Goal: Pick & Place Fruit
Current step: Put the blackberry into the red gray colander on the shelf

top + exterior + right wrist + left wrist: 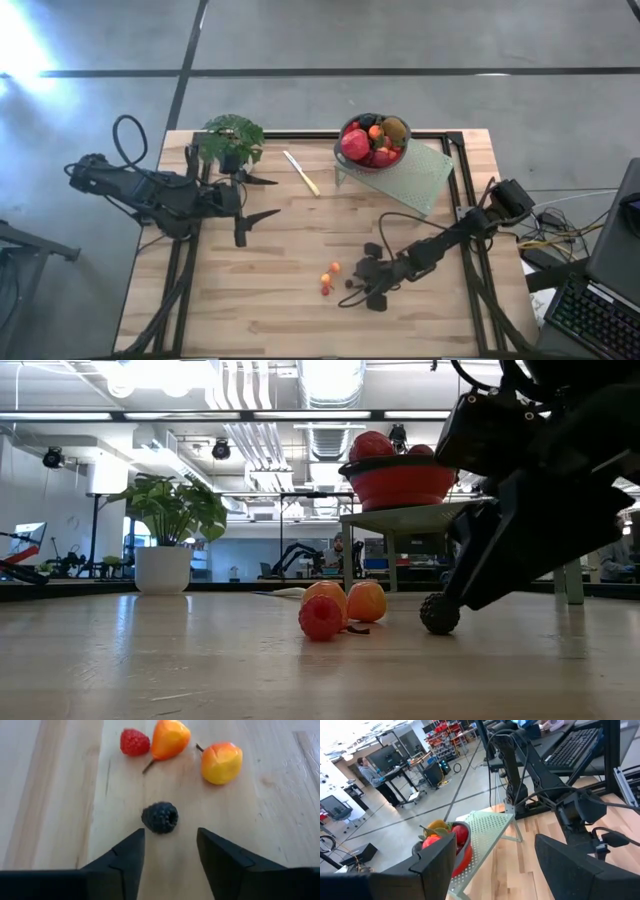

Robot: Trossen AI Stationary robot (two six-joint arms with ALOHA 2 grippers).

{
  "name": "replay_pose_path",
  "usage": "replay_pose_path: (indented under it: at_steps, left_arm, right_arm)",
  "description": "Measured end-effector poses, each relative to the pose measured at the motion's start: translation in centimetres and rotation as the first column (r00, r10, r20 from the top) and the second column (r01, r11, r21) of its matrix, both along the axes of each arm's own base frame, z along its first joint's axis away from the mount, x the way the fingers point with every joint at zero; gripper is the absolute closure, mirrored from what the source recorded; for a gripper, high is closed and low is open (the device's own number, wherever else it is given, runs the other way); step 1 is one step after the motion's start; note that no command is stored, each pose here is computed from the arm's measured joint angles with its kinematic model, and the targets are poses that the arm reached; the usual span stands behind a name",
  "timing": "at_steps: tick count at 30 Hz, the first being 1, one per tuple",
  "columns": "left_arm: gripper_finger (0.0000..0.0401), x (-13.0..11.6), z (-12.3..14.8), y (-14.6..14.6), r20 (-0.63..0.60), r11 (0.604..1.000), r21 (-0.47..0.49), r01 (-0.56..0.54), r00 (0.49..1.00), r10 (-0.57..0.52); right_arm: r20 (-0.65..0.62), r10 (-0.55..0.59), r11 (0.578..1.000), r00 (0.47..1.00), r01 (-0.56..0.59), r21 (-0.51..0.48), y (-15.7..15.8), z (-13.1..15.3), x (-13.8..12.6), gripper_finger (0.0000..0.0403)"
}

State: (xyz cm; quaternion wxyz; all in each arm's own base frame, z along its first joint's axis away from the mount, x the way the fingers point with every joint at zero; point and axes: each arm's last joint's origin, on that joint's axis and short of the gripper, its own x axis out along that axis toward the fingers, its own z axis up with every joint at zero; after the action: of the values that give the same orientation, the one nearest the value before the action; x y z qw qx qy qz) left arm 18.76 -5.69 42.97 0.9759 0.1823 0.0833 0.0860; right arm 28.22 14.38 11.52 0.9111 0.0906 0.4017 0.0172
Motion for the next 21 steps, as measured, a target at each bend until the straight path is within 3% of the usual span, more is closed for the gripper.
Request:
replay_pose_path:
  at_steps: [10,21]
  left_arm:
    - [0.0128,0.0,0.0,0.0,-0.002,1.000,-0.005,-0.001,1.000,0.001]
    - [0.0128,-0.1,0.0,0.0,0.006,1.000,-0.014,-0.002,1.000,0.002]
  right_arm:
    - [0.058,0.027,1.000,0.998,-0.026,-0.004,0.2,0.4,0.4,0.0184]
    - [0.052,0.056,0.998,0.997,-0.055,-0.024,0.9,-1.0,0.9,0.0195]
